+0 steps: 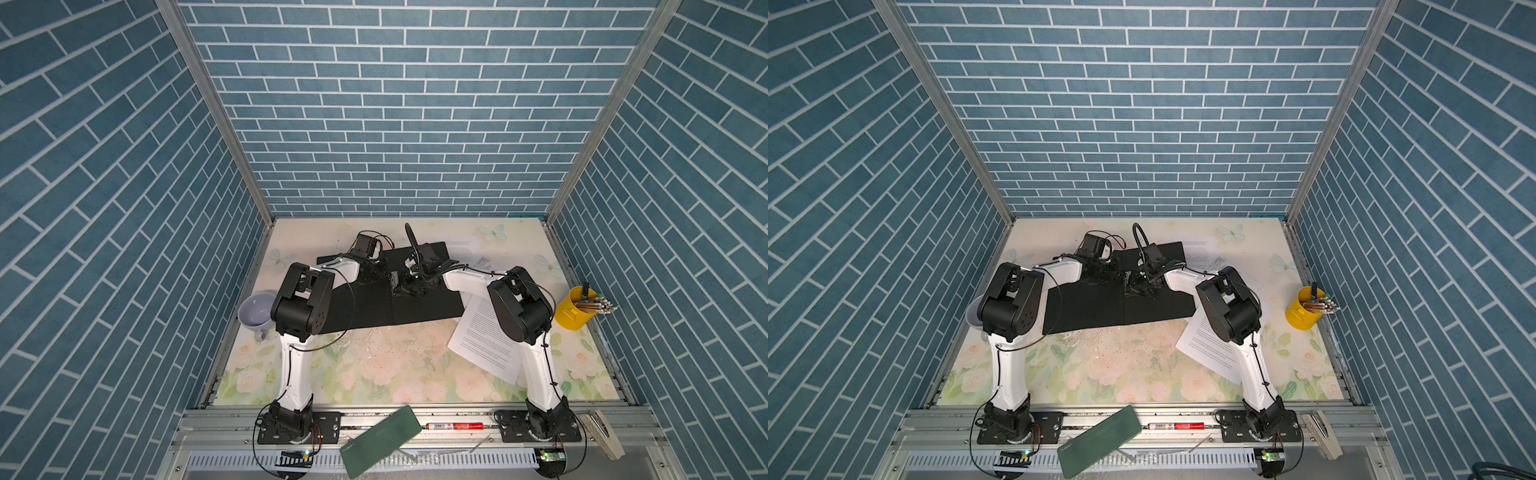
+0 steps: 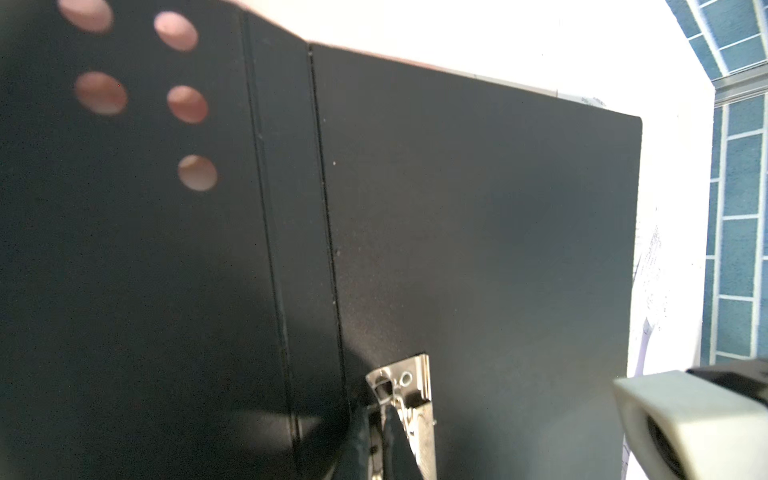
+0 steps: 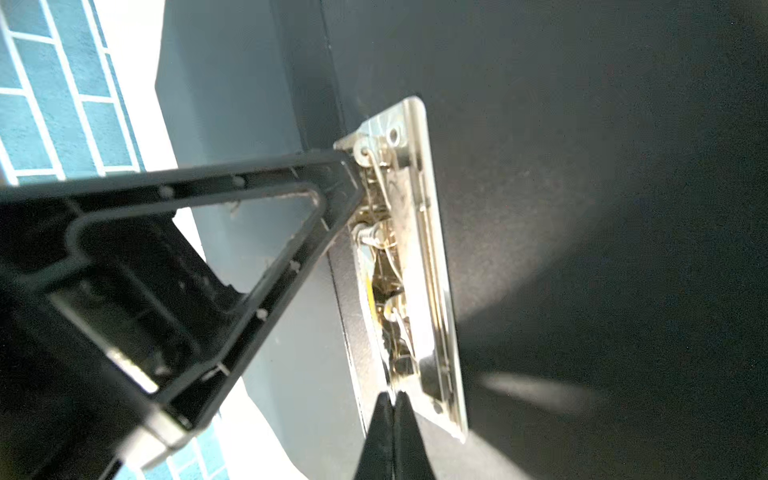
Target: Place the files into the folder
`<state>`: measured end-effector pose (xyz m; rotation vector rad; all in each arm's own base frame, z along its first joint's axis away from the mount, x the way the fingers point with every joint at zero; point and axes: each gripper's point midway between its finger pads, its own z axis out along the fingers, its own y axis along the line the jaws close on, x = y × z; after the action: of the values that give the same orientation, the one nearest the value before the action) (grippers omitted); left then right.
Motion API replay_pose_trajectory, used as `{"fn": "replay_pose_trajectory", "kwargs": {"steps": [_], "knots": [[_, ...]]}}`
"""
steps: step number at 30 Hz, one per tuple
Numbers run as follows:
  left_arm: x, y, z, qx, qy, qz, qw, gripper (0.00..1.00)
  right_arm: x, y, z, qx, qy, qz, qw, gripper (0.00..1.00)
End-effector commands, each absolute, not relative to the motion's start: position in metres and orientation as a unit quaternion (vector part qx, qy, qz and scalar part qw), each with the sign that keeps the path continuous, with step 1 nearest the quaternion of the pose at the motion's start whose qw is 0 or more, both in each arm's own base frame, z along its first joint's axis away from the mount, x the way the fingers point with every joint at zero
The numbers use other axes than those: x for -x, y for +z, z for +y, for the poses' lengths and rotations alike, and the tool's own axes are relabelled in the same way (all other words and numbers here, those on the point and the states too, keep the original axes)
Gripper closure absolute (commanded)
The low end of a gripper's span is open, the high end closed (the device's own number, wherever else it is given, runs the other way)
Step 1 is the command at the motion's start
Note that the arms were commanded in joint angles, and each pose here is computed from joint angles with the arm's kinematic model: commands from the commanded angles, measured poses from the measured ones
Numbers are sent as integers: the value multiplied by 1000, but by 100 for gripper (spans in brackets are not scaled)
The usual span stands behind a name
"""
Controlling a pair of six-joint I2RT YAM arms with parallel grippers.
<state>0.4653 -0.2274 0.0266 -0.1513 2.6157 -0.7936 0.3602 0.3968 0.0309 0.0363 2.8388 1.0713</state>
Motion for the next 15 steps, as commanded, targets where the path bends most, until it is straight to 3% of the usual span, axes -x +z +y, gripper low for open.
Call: {"fn": "replay_pose_trajectory", "kwargs": {"steps": [1,10,15], "knots": [[-449,-8,-217,56,-255,952,160,90,-319,-46,335,-34,199,979,-25,100],[-447,-13,-217,50,-251,954,154,91,-319,-60,319,-25,164,986,-16,100],[-445,-15,-215,46,-247,956,154,91,-328,-41,327,-34,206,978,10,100]]}}
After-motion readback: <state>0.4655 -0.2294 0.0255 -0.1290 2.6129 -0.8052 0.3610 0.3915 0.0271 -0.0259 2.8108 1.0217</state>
